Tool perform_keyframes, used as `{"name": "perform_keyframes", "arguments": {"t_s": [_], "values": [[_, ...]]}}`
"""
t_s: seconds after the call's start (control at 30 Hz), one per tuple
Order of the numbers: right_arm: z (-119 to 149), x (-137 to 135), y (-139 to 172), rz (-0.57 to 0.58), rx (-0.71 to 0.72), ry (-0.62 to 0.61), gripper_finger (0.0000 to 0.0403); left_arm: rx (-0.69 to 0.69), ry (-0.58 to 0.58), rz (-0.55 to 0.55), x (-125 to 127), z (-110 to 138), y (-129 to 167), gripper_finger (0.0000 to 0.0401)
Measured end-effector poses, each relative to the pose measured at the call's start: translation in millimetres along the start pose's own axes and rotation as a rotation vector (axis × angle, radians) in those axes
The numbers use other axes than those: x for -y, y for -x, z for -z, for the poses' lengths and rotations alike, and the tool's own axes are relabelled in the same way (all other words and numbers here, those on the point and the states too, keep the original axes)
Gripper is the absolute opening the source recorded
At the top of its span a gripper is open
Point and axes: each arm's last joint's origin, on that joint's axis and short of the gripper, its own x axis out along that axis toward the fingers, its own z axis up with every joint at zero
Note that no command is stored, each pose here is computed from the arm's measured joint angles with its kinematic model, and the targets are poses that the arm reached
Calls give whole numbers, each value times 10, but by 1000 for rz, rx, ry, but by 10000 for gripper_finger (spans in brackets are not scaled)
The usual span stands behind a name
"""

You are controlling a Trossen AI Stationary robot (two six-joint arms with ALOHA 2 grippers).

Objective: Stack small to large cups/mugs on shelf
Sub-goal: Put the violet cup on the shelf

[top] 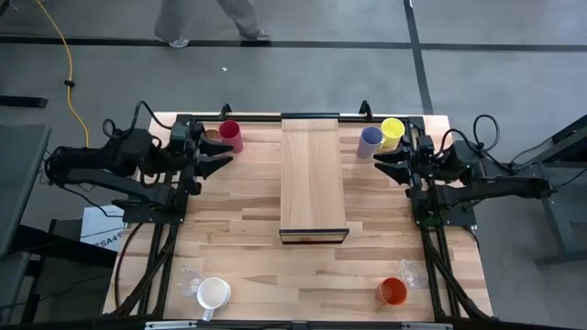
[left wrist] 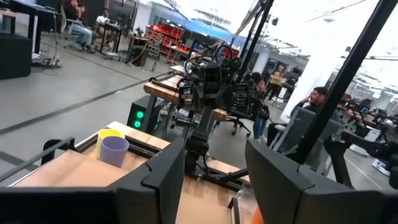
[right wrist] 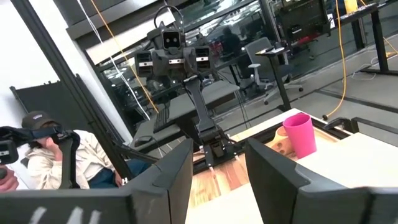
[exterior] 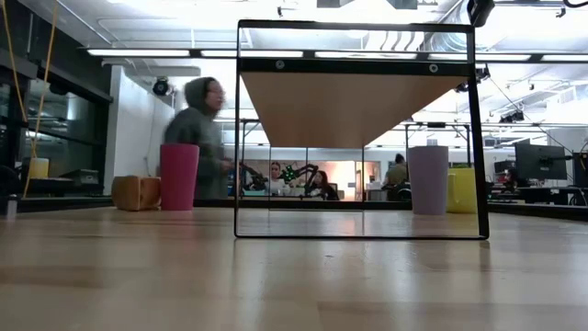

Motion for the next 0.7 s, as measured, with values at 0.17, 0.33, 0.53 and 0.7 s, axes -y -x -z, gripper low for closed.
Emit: {"name": "perform_keyframes", "arguments": {"t_s": [0.17, 0.33, 0.53, 0.7], "values": [[-2, 0, 0, 1, 2, -11, 138, 9, 1, 3, -7, -20, 53, 175], [-3, 5, 0, 17, 9, -34, 138, 0, -1, 0, -9, -11, 48, 195], [-119, 44, -88, 322, -37, -231, 147, -1, -1, -1, -9, -9, 42, 211], [-282, 179, -169, 858, -259, -322, 168, 0, 6, -2, -9, -9, 42, 210]]}}
